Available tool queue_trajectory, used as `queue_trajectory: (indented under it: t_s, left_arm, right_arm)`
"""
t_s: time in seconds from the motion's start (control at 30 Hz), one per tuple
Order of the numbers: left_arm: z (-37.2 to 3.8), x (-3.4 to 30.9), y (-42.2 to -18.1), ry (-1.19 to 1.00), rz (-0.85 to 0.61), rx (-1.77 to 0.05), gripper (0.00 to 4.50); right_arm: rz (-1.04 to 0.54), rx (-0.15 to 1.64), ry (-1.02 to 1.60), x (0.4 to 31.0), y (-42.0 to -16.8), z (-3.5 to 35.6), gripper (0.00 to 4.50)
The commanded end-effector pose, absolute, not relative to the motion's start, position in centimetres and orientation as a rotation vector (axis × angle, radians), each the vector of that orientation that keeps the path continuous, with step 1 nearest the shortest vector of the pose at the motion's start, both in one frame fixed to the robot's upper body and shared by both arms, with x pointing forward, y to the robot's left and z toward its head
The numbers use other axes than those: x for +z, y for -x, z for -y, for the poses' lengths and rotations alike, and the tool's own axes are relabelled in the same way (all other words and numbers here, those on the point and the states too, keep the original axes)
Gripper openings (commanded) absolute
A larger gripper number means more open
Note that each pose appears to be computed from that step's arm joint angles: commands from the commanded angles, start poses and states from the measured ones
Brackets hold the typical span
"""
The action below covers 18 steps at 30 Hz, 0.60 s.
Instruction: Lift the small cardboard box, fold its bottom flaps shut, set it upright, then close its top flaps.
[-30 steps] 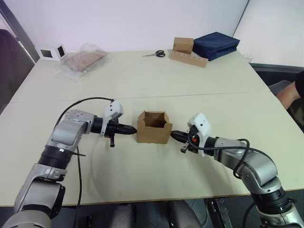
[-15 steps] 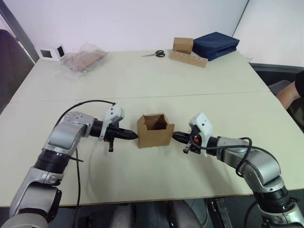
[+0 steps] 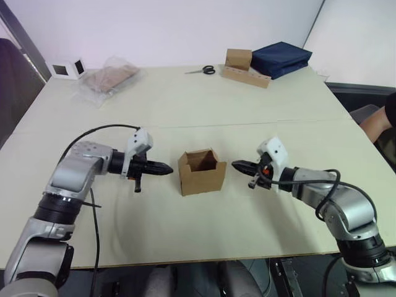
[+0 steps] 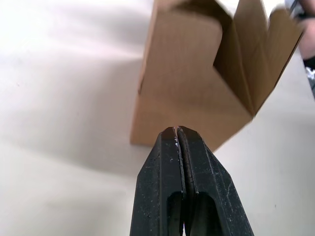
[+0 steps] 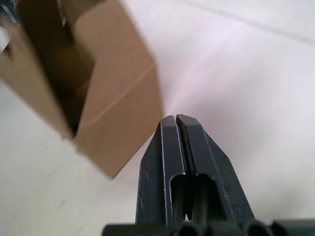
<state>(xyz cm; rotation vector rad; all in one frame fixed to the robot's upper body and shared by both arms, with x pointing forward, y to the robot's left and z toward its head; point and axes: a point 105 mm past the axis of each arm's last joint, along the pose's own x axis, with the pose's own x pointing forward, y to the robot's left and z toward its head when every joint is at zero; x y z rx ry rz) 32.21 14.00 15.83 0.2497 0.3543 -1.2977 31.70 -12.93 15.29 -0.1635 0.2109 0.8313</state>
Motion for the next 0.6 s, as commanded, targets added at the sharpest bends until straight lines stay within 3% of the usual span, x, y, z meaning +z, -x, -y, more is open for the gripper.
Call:
queue_trajectory:
  t_s: [0.03, 0.37, 0.6]
  left_arm:
    - [-13.8, 18.1, -32.3, -0.232, -0.265, -1.291, 0.01]
    - [-11.8, 18.5, -32.0, -0.159, -0.226, -1.325, 0.01]
    - [-11.0, 17.2, -31.9, -0.184, -0.253, -1.326, 0.01]
  right_arm:
    - [-0.145, 0.844, 0.141, 16.9, -32.2, 12.7, 0.00]
    - [-0.117, 0.971, 0.073, 17.7, -32.2, 10.0, 0.00]
    - [-0.163, 1.044, 0.067, 16.6, -31.6, 8.6, 0.00]
